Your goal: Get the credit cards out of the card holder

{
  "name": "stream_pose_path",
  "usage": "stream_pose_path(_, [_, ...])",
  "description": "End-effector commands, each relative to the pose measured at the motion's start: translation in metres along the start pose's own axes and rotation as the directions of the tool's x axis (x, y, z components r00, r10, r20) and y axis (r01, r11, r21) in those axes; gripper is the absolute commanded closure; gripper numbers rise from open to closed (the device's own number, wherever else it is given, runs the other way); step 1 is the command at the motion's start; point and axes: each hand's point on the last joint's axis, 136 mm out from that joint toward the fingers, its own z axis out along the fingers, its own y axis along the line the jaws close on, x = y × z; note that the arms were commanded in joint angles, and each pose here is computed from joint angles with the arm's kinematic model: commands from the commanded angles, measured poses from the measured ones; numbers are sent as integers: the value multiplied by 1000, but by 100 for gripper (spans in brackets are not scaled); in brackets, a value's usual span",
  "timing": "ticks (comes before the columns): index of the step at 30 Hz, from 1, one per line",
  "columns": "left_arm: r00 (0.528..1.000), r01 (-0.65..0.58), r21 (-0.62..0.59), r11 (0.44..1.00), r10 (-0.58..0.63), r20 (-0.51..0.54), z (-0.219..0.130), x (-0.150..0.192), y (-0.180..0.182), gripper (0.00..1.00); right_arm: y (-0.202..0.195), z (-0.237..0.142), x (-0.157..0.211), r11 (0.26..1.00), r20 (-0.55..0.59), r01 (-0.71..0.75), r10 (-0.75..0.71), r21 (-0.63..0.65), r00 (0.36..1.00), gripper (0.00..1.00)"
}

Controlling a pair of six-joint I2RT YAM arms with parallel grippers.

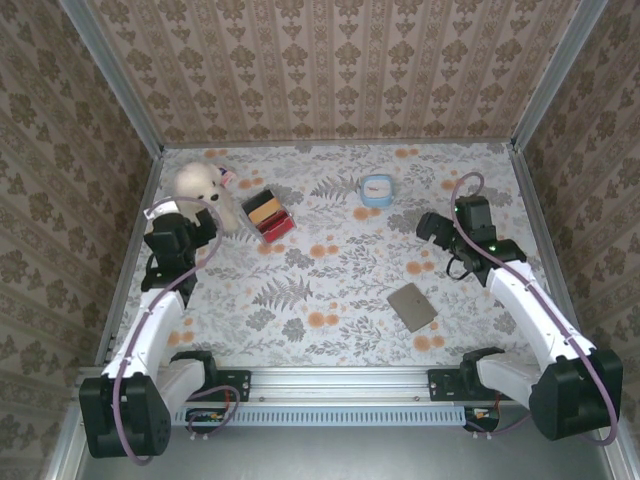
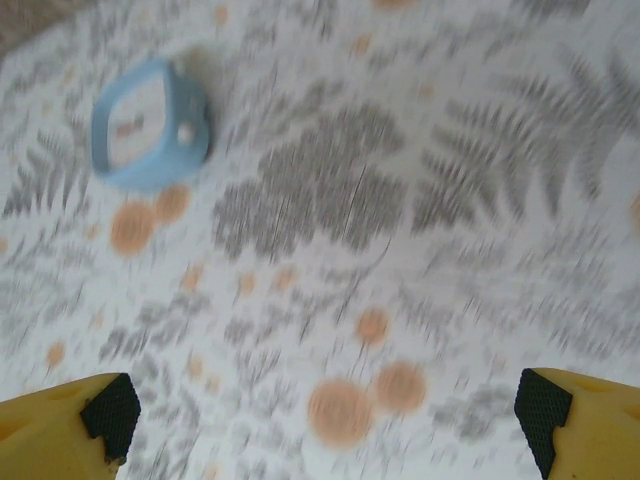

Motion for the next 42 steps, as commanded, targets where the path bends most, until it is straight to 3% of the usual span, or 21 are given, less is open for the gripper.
stream_pose_path(1, [994,26,79,997,-18,-109,1,20,-15,0,5,-1,63,999,-234,-49,46,-7,971,0])
stream_pose_path(11, [991,1,210,978,27,-130,0,26,-39,0,6,9,137,999,-418,-1,21,47,908,1])
stream_pose_path(17, [991,-12,192,981,38,-129,0,25,-37,0,17,18,164,999,-501,-38,35,3,865,1])
stream_pose_path(27, [989,-4,197,980,32,-141,2,27,-38,0,1,13,197,998,-580,-14,51,68,813,1])
stream_pose_path(35, [986,21,247,969,20,-164,1,28,-49,0,51,51,196,994,-564,-99,56,-46,824,1])
stream_pose_path(42, [973,73,281,957,-7,-230,2,31,-60,0,147,84,179,968,-532,-91,-50,-235,845,2])
